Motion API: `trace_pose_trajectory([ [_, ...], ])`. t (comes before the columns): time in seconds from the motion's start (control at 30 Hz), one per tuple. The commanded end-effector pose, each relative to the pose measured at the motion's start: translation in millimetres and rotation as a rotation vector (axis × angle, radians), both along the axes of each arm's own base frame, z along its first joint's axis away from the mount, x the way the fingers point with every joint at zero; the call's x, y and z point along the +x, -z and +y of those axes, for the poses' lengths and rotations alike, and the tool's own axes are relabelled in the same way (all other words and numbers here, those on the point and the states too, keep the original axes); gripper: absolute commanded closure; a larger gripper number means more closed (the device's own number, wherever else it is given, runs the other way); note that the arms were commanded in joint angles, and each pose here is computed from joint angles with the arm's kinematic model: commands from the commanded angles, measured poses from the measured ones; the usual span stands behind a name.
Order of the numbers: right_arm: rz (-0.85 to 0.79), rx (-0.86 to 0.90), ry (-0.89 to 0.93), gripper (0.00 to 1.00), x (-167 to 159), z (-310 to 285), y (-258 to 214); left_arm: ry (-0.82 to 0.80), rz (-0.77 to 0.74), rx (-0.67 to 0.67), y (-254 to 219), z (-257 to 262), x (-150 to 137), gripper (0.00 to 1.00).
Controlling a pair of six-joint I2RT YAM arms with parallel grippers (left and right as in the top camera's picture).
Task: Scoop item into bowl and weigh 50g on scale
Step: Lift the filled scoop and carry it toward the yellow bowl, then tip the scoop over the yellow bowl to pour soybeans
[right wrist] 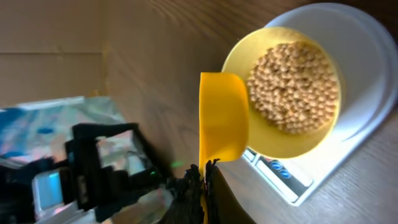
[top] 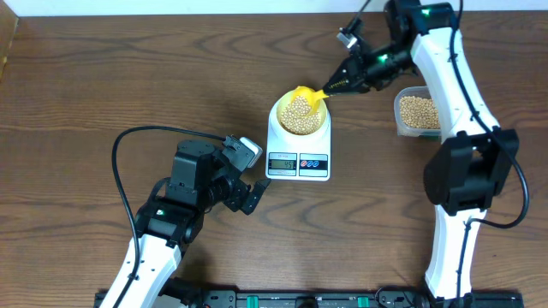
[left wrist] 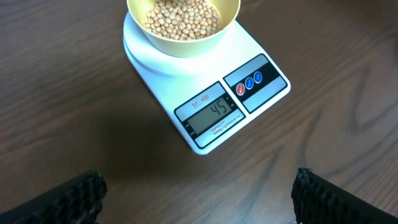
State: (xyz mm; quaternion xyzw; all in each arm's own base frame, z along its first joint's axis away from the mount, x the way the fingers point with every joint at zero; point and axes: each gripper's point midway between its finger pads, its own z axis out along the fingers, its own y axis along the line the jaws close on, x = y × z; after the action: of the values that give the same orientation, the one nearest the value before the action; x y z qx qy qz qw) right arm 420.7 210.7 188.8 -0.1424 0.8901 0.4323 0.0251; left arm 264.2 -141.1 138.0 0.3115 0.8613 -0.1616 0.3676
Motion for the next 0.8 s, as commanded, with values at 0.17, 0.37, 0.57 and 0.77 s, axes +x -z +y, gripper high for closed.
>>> trace_pose_trajectory([
  [0.17, -0.132, -0.31, -0.02, 0.98, 6.5, 5.5, 13.9, 0.001, -0.011, 0.01, -0.9, 1.7, 1.8, 0.02],
  [0.37, -0.236, -0.432, -0.066, 0.99, 8.5, 12.1, 13.8, 0.001, -0.011, 0.01, -0.9, 1.7, 1.8, 0.02],
  [0.57, -0.298, -0.471, -0.08, 0.99, 11.8, 18.6, 8.7, 0.001, -0.011, 0.01, -0.9, 1.7, 1.8, 0.02],
  [0.77, -0.367, -0.501, -0.118, 0.99, 14.3, 22.2, 3.2, 0.001, -0.011, 0.01, -0.9, 1.7, 1.8, 0.02],
])
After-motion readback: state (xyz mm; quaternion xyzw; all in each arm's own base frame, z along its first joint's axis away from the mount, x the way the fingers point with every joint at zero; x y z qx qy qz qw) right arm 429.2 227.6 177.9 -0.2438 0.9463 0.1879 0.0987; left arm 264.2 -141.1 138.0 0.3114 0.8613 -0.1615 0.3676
